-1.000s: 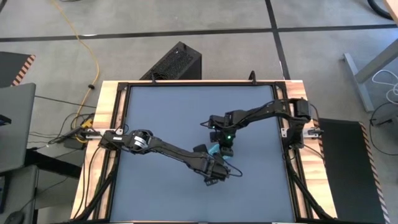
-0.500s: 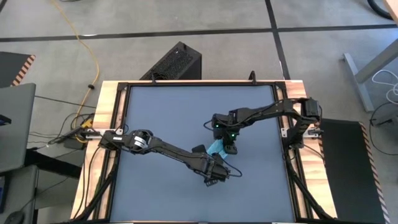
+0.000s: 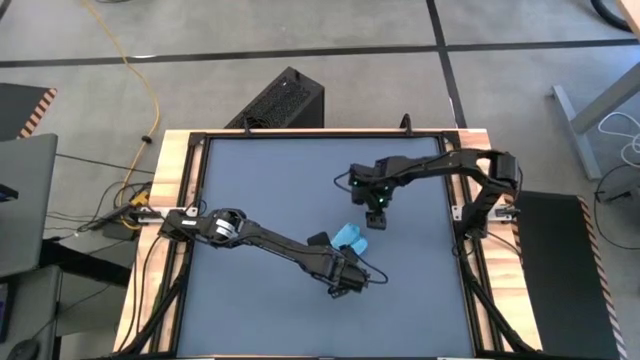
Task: Roll towel
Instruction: Roll the blue microfiber towel, then move the blue microfiber towel to the left of the table
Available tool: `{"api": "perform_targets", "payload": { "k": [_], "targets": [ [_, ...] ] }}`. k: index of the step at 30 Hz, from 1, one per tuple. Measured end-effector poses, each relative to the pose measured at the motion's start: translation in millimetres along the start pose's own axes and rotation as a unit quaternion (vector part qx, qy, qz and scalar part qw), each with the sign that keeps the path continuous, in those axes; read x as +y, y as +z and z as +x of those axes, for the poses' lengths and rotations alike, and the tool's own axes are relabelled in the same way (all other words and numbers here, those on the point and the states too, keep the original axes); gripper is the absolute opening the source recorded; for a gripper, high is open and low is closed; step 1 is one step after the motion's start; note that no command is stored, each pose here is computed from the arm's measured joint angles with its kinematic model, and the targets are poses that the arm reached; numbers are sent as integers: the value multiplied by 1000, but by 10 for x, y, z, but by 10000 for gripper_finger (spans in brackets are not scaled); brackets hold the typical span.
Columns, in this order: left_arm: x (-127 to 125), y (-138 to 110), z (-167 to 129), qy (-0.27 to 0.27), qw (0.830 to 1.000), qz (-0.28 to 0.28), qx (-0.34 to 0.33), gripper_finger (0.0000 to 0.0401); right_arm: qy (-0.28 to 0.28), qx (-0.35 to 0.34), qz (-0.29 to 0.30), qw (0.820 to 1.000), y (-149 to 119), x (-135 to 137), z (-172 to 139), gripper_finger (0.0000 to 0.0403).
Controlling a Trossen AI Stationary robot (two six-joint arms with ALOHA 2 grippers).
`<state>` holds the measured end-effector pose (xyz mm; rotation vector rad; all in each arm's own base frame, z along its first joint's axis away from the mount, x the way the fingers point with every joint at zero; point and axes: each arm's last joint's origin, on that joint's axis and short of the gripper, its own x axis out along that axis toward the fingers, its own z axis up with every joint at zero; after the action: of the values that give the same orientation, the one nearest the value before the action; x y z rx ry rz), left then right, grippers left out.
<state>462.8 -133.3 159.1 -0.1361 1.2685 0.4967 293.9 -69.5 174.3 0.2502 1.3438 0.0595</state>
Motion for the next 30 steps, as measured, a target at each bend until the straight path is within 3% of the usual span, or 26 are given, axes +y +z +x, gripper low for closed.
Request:
{"api": "perform_targets", "payload": {
  "k": [6, 14, 24, 30],
  "targets": [
    [-6, -28, -81, 35, 999, 13, -16, 196, -26, -18, -3, 1000, -106, -31, -313, 254],
    [24, 68, -241, 28, 997, 69, -28, 196, -66, -39, 8, 997, -219, -53, -592, 254],
    [148, 80, -449, 31, 994, 100, 28, 230, -68, -14, 31, 997, -354, -145, -459, 254],
    [201, 223, -776, 3, 997, 74, -37, 247, -63, 10, 65, 996, -624, -195, -101, 254]
  ]
}}
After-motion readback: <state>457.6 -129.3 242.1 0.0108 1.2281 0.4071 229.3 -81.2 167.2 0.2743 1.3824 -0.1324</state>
